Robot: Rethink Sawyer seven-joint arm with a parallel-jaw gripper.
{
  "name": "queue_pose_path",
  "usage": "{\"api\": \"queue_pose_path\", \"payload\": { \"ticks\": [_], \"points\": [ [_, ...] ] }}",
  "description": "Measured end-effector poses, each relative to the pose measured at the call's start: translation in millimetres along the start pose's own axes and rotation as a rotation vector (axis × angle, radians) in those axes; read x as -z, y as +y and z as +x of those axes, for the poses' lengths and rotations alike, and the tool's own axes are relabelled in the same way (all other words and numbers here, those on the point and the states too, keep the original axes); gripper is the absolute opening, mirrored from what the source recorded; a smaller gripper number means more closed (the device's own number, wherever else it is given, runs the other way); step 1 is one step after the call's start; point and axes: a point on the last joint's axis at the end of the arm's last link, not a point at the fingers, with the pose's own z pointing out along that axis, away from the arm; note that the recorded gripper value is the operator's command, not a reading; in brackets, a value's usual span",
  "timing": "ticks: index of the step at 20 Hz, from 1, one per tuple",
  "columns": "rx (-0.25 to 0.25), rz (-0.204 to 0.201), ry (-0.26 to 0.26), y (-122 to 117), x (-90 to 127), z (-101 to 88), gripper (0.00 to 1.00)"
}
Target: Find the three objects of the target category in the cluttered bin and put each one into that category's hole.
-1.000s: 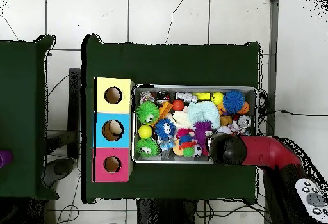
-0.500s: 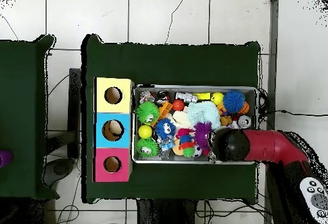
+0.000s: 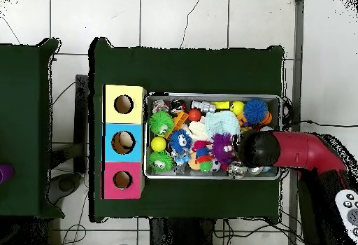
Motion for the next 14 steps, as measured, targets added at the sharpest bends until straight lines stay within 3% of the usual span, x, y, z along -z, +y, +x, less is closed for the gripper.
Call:
{"api": "queue_pose_path", "payload": {
  "ticks": [9,14],
  "points": [
    [-0.020,0.017,-0.049,-18,3,-26.7,1.00],
    [-0.036,0.011,-0.065,-27,-6,-37.9,1.00]
  ]
}}
